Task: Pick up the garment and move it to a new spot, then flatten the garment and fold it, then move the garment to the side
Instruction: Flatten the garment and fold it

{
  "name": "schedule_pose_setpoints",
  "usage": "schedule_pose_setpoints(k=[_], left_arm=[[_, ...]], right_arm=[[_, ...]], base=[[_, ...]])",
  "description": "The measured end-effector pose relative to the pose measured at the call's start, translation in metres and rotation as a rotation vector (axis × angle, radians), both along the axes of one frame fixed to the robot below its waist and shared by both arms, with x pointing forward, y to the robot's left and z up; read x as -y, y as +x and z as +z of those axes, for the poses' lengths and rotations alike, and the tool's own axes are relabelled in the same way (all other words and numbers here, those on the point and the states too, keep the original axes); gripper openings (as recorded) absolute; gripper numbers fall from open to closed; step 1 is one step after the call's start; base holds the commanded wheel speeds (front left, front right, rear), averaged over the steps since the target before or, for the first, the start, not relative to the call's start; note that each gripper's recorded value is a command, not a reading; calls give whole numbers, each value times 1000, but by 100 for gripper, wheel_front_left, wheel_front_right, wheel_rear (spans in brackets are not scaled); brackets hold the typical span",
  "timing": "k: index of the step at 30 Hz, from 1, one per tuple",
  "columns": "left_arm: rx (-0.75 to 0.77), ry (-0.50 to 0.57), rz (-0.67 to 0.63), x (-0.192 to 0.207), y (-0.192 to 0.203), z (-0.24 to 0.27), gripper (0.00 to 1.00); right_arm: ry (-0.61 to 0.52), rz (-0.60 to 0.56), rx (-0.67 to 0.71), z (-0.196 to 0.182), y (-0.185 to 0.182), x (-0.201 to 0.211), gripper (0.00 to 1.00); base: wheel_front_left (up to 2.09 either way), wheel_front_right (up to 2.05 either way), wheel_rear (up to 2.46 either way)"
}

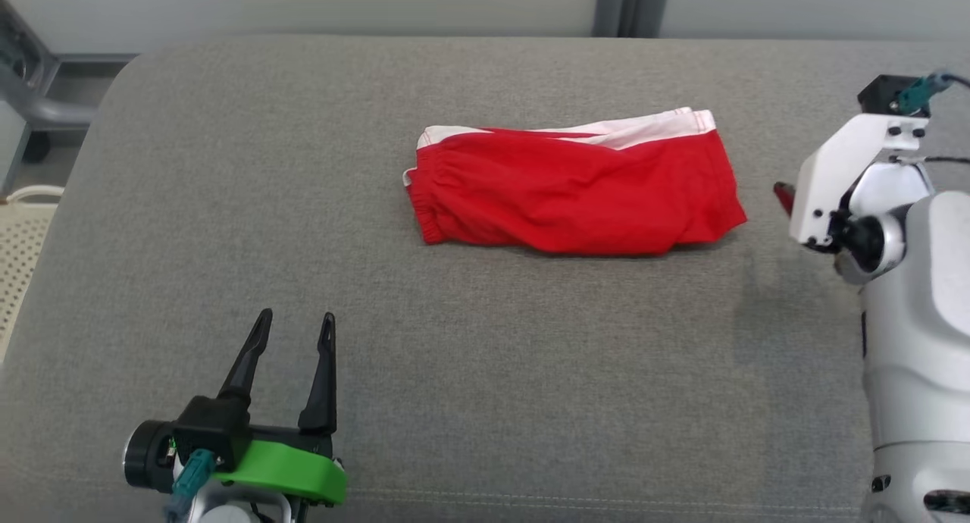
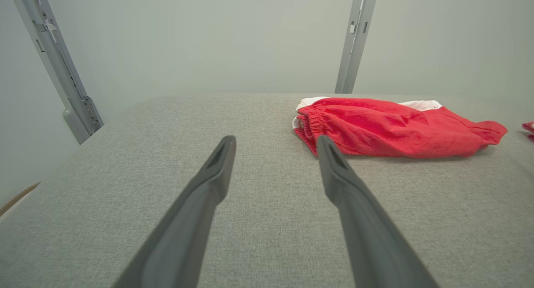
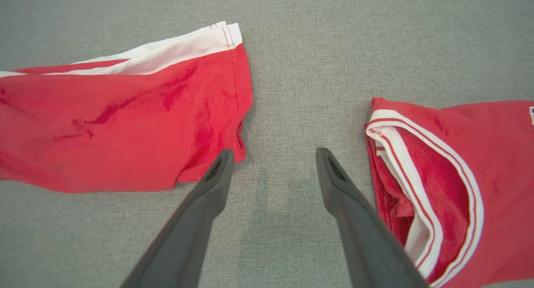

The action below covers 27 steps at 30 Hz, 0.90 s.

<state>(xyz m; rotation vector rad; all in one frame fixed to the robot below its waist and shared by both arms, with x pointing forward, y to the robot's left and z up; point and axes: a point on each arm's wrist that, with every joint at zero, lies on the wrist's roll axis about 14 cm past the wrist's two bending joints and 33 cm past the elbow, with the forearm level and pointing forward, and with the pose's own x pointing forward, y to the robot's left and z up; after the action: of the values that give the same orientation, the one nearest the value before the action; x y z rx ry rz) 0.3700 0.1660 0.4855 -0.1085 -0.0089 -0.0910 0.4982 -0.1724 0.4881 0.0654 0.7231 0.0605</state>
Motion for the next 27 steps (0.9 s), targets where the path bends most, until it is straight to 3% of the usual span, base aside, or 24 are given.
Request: schedule_pose_setpoints(k=[9,21,27], left_arm=[[-40,21,51,-18,7,-13,100],[-123,53,125,-44,0,-37,100],[-152,66,137,-49,-3,-45,100]], right_arm=[[2,-56,-114,-23,45,9,100],[-24,-5,-262,-86,69,-17,100],[64,-6,-305,-105,75,-37,100]], base=[[0,0,0],[0,0,0],[0,0,0]])
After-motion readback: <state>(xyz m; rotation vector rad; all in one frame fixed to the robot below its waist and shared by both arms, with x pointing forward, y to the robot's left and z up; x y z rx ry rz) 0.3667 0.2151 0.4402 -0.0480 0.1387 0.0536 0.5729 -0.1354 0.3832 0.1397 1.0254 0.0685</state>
